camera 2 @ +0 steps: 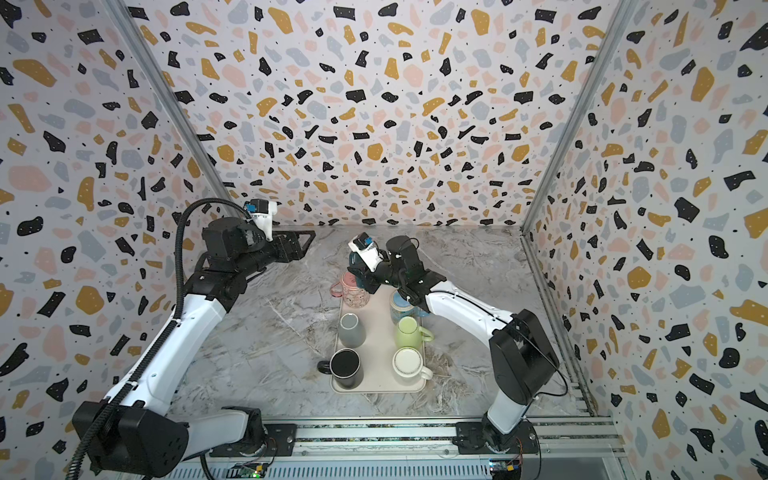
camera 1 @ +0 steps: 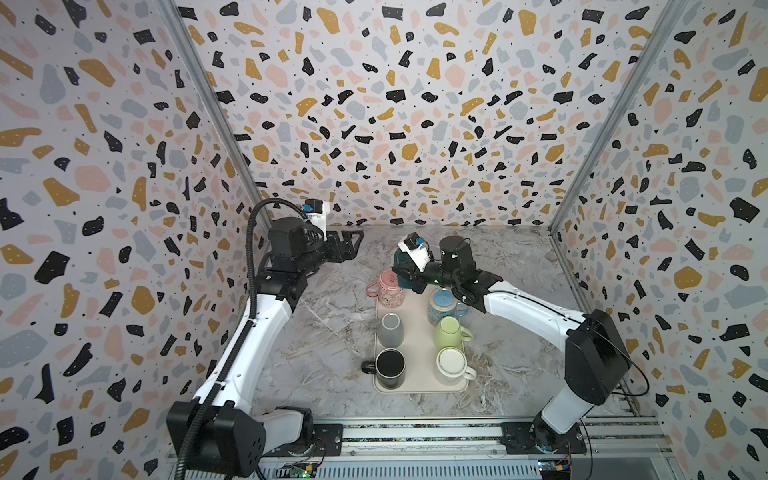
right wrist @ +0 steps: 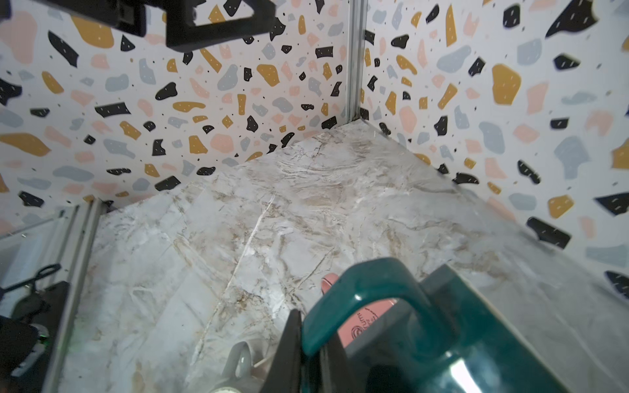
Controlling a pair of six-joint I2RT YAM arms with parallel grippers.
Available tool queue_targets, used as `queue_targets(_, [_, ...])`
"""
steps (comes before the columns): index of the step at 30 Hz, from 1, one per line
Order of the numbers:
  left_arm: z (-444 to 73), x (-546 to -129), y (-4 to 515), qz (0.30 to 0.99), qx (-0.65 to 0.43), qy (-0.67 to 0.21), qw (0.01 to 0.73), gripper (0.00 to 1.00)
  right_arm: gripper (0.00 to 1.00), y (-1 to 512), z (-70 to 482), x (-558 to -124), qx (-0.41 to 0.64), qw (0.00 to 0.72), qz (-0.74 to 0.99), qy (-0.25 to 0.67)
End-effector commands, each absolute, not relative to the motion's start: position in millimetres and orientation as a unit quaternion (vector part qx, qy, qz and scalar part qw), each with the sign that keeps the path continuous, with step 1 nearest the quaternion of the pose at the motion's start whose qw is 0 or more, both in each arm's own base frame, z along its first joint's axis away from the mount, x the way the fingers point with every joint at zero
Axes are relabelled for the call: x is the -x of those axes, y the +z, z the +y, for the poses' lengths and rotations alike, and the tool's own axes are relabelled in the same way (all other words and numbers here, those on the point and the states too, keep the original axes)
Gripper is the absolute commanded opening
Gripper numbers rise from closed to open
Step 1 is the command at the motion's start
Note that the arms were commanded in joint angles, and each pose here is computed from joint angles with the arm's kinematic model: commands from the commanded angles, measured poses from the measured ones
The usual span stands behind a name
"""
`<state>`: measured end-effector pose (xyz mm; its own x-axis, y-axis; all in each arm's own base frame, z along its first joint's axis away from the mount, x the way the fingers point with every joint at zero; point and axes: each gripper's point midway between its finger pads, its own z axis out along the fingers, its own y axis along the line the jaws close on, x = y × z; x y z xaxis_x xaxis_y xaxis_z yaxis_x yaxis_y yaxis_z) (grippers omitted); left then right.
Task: Turn the mug right side up
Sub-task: 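Bring the mug toward the left gripper while the left gripper reaches for its handle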
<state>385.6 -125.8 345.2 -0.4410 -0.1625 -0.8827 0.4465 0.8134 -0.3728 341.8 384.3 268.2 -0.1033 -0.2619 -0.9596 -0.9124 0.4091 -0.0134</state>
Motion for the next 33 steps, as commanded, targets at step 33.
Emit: queue_targets(33, [-205,-319,292,0.846,-0.250,-0.340,0.327,0.70,0.00,321,407,-294,0.592,0.610,0.503,0.156])
